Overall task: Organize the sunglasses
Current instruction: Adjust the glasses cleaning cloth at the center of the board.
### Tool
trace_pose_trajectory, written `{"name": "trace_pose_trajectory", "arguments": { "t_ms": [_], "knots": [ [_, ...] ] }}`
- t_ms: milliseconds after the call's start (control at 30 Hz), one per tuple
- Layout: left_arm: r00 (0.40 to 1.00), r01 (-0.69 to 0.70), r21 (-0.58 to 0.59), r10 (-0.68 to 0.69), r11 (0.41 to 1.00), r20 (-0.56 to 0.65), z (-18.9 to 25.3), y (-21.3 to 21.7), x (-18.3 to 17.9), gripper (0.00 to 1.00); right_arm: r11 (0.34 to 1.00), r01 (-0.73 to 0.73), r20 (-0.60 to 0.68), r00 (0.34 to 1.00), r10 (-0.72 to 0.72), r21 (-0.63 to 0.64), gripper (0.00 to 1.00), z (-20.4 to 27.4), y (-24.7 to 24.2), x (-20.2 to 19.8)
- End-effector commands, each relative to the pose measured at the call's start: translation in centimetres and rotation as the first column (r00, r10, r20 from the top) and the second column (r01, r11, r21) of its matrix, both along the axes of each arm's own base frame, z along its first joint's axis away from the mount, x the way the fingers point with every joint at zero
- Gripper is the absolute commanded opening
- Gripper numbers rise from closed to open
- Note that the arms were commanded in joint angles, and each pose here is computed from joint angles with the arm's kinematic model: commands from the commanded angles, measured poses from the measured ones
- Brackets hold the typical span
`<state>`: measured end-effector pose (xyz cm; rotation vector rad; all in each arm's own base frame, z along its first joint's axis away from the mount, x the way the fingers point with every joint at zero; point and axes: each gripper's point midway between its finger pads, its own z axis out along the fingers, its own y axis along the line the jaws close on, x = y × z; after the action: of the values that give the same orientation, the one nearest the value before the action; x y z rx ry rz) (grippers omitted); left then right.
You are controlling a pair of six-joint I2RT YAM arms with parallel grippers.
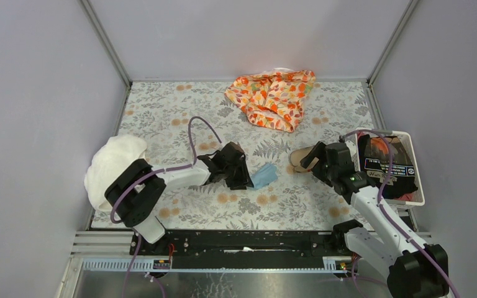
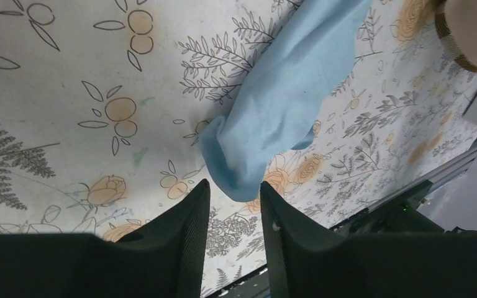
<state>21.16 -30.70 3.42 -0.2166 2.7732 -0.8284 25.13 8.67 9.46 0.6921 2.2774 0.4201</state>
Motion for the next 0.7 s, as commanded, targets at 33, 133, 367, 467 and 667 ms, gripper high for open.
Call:
{"name": "trace_pose_trajectory", "arguments": {
  "t_ms": [33,133,367,467,667],
  "knots": [
    [1.000,0.003,-0.009,-0.003,1.000,-0.017,-0.7,-0.9,0.3,0.36,0.999,-0.047,0.001,0.999,0.047,0.014,0.95,0.0,0.9,0.0],
    [1.000,0.001,-0.021,-0.002,1.000,-0.009,-0.6,-1.2,0.5,0.29,0.995,-0.096,-0.002,0.995,0.096,0.036,0.95,0.2,1.8,0.0],
    [1.000,0.003,-0.014,-0.003,1.000,0.026,0.7,-1.2,1.6,0.00,0.964,-0.268,0.043,0.963,0.267,0.004,0.93,1.1,6.9,-0.7],
    [0.998,-0.031,-0.028,0.032,0.999,0.049,1.6,-0.2,2.3,0.00,0.946,-0.325,0.005,0.946,0.325,-0.003,0.83,0.1,8.9,-1.2],
    [0.997,-0.042,-0.054,0.045,0.998,0.062,2.8,0.7,3.0,0.00,0.923,-0.385,-0.060,0.921,0.384,-0.013,0.63,-2.1,12.0,-1.1]
  ]
}}
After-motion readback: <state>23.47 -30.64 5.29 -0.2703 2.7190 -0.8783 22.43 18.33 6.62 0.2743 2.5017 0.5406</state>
